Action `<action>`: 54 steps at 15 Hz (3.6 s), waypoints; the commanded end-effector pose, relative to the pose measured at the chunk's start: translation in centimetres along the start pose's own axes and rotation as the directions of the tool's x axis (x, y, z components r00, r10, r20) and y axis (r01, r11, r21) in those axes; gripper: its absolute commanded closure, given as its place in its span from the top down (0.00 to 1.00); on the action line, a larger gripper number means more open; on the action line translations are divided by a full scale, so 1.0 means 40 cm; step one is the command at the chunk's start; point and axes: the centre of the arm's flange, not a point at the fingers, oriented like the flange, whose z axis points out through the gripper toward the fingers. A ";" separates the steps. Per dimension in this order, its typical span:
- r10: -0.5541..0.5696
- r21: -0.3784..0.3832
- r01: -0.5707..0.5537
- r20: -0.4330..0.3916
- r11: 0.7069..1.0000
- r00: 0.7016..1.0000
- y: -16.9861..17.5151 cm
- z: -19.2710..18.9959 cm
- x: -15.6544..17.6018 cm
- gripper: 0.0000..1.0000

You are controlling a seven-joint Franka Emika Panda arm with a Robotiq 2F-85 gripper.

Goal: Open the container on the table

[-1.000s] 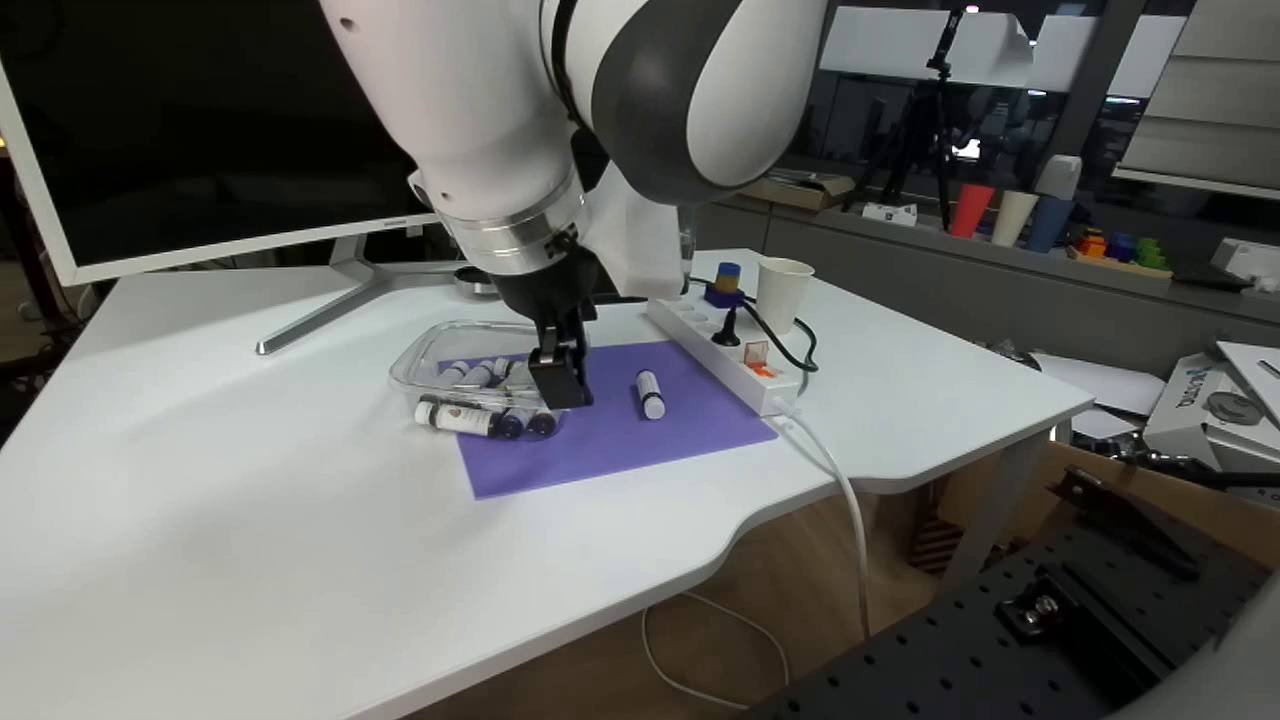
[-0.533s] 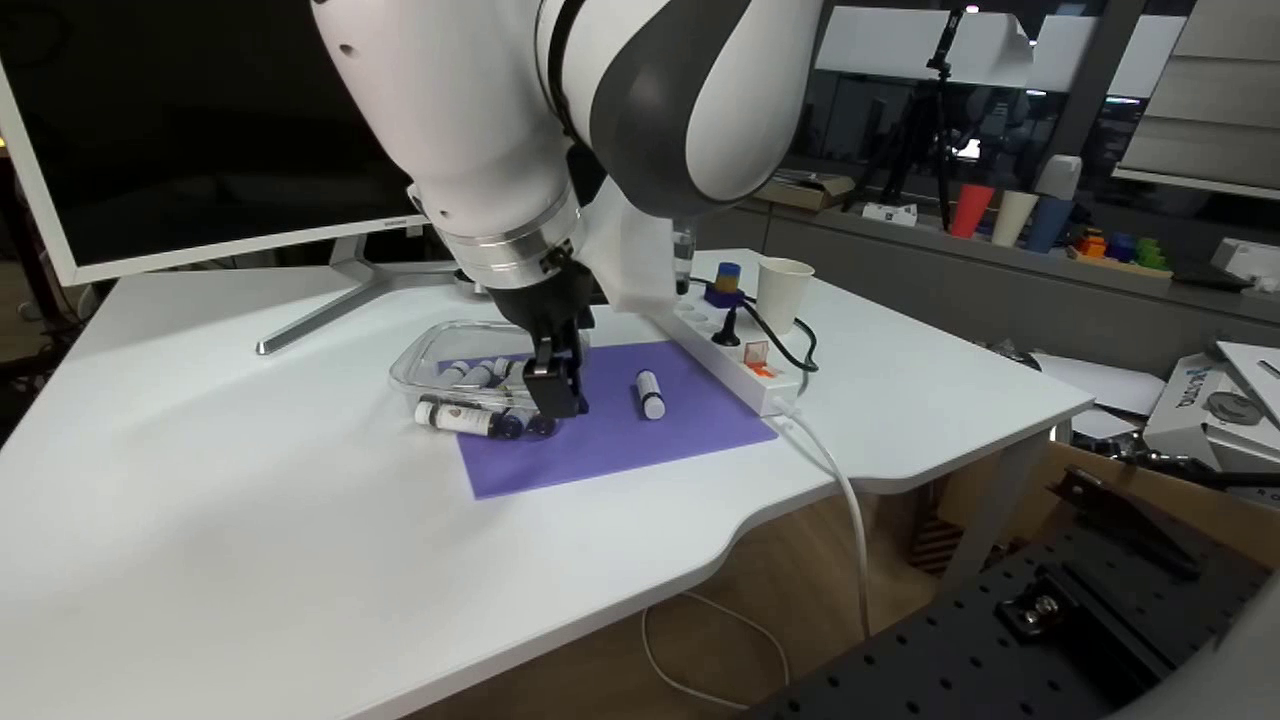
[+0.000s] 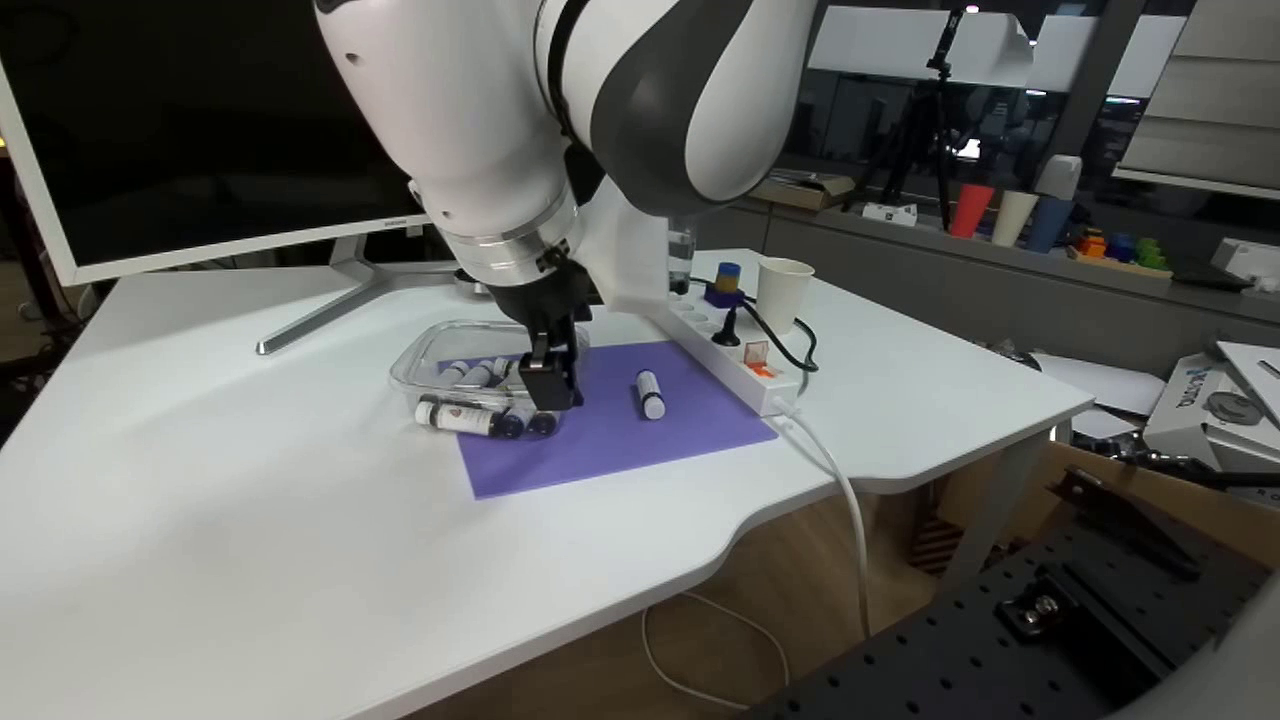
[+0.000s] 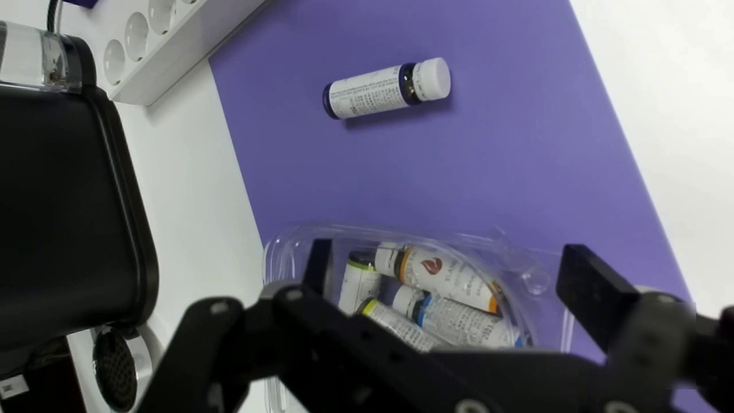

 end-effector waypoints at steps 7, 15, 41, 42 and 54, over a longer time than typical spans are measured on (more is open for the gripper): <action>0.066 -0.072 -0.067 -0.023 0.995 0.998 0.038 0.001 -0.001 1.00; 0.127 -0.140 -0.134 -0.057 0.981 0.990 0.092 -0.026 0.001 1.00; 0.581 -0.098 -0.589 -0.098 0.802 0.808 0.461 -0.261 -0.161 1.00; 0.591 -0.051 -0.596 -0.086 0.801 0.802 0.461 -0.273 -0.171 1.00; 0.650 0.254 -0.627 -0.007 0.736 0.760 0.442 -0.422 -0.273 1.00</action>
